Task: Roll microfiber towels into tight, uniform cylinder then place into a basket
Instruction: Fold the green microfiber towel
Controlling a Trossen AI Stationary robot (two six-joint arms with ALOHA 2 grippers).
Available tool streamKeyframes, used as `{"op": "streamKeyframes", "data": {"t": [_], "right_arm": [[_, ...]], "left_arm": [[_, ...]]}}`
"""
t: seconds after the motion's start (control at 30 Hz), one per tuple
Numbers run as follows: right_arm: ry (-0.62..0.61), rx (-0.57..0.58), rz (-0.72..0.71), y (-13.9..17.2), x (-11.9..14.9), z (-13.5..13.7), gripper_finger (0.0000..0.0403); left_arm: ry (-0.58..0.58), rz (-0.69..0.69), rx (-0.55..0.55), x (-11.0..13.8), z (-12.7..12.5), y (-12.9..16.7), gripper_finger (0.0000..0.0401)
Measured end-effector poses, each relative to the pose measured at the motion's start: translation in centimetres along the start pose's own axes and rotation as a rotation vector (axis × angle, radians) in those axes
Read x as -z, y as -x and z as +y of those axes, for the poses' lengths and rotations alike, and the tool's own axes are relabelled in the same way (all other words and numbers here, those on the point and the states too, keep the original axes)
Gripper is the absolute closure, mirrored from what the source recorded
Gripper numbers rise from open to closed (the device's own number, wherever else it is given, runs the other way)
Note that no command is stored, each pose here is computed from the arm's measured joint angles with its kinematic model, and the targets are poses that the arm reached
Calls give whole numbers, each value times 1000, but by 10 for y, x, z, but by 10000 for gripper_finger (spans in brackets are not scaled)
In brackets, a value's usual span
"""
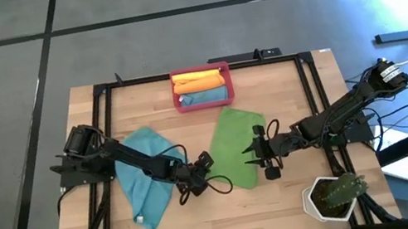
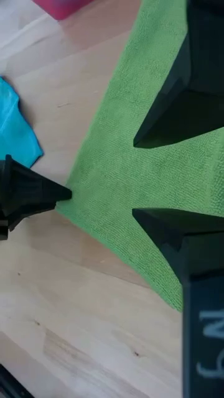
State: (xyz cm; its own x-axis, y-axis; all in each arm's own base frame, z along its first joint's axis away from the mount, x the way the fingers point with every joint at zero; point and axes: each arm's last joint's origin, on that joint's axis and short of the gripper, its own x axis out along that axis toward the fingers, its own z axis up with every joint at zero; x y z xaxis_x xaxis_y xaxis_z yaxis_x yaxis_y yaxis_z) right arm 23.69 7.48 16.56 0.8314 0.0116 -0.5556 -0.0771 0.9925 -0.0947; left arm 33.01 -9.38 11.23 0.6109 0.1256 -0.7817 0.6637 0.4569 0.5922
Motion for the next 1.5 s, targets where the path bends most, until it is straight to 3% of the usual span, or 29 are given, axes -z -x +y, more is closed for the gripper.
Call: {"op": "streamKeyframes", "data": {"t": [0.2,0.6,0.8,1.13,1.3,1.5], "right_arm": [[21,-62,-4,0,-1,2,234],[28,-188,-30,1,-3,6,234],[105,-208,-71,3,-6,14,234],[84,-183,-119,-7,-6,23,186],[122,-67,-132,-10,-5,23,149],[88,-6,-140,-16,-8,23,123]], "left_arm": [[106,-18,-6,-2,0,1,395],[310,-21,-14,-5,-2,2,401],[396,-20,-27,-6,0,4,401],[543,-162,-38,-18,28,22,401],[706,-176,48,-4,43,22,401],[858,-196,64,16,62,21,401]]}}
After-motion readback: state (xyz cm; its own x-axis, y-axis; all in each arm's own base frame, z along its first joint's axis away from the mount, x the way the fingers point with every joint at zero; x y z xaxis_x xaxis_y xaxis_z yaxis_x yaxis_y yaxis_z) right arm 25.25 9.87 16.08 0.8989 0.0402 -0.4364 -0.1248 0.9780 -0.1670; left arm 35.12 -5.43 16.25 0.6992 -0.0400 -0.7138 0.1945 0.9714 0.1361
